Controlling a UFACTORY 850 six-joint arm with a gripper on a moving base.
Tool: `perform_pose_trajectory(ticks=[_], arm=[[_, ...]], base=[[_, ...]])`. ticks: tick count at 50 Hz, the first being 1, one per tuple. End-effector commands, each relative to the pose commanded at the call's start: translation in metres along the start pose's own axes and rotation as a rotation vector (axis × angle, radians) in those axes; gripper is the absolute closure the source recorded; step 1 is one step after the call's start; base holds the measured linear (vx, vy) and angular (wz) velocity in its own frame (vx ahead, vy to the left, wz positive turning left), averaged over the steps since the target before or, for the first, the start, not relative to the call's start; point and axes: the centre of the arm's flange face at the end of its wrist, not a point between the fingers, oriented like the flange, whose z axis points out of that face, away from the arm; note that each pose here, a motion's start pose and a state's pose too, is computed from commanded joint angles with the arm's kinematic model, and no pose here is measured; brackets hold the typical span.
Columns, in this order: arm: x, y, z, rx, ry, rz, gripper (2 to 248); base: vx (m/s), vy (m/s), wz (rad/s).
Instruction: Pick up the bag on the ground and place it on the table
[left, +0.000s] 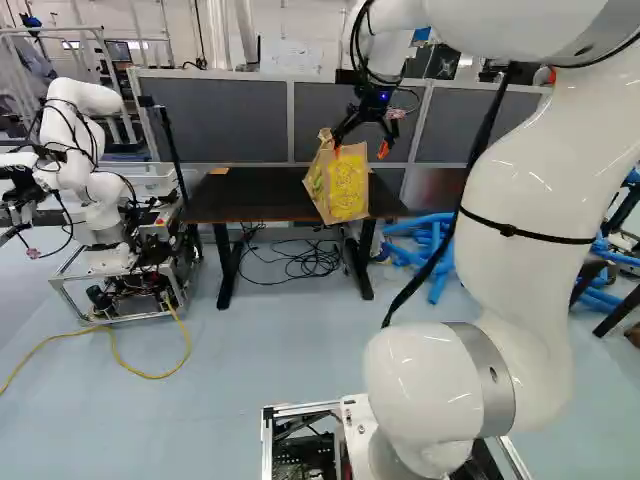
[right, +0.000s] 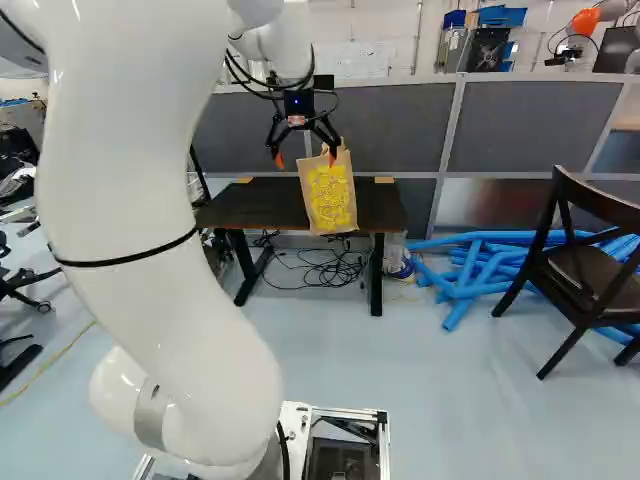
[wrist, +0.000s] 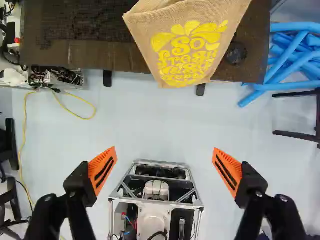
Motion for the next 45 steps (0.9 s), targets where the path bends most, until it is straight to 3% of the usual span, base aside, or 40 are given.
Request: perform_pose_trajectory(ticks=[24, 45], arm=[[-0.021, -0.004, 0.030, -0.026, 0.100, 0.011, 3], [-0.049, -0.010, 0.064, -0.052, 0.217, 0.020, 3]], base=[[0.000, 0.000, 0.000], [0.000, 0.000, 0.000]])
